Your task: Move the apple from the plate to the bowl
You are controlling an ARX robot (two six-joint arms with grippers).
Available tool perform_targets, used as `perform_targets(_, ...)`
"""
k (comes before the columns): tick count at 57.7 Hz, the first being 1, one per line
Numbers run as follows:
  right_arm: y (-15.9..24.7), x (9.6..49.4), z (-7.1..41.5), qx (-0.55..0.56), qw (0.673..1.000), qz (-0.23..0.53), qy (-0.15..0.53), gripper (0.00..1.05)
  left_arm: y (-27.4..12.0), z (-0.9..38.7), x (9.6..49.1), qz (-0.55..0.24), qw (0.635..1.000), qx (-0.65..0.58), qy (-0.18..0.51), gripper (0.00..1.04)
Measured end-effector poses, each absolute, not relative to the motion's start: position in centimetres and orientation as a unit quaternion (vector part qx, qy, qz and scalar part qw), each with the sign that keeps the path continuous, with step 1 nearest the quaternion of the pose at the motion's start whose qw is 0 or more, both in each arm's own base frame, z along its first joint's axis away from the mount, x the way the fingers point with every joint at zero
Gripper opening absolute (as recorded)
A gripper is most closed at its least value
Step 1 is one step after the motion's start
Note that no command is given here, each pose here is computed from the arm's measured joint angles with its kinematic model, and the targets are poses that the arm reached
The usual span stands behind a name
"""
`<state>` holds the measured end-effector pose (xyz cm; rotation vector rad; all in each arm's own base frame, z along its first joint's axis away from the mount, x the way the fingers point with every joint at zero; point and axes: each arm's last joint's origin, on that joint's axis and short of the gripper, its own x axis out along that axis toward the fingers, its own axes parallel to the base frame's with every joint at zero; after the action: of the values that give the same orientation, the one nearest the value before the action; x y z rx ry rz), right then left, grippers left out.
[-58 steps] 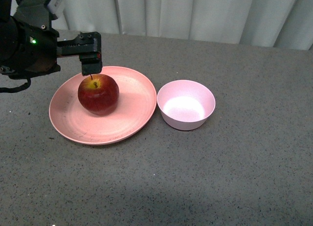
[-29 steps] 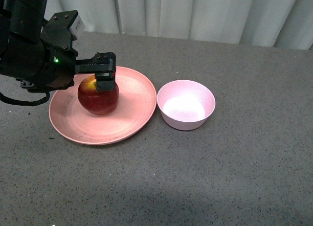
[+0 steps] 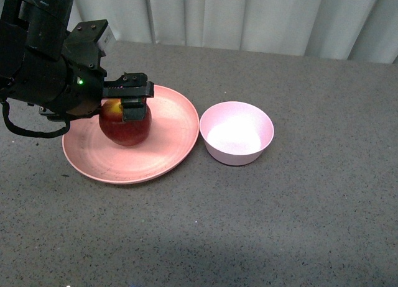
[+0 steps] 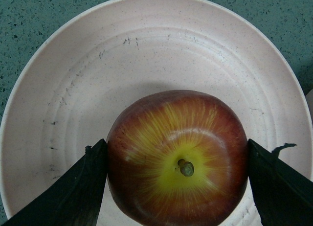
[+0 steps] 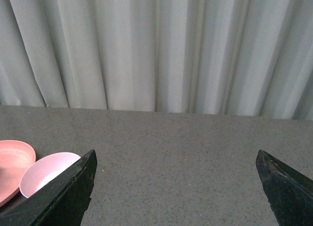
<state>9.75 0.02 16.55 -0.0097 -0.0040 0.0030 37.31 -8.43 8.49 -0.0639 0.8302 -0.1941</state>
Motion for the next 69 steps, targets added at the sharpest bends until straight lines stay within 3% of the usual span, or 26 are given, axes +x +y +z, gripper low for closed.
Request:
perform_targets(13, 0.0, 9.8, 16.5, -0.005, 1.0, 0.002, -0.002, 0.95, -9.9, 9.1, 37.0, -0.114, 0.911, -0.023, 0.395, 0.73)
perform_targets(37, 0.0, 9.8, 16.5, -0.005, 1.0, 0.002, -0.002, 0.95, -19.5, 13.8, 37.1, -0.231, 0.917, -0.006, 0.325, 0.73)
perform_targets(69, 0.0, 9.8, 16.5, -0.005, 1.0, 0.002, -0.002, 0.95, -23.2, 9.1, 37.4, -0.243, 0.896, 0.019, 0.371, 0.73)
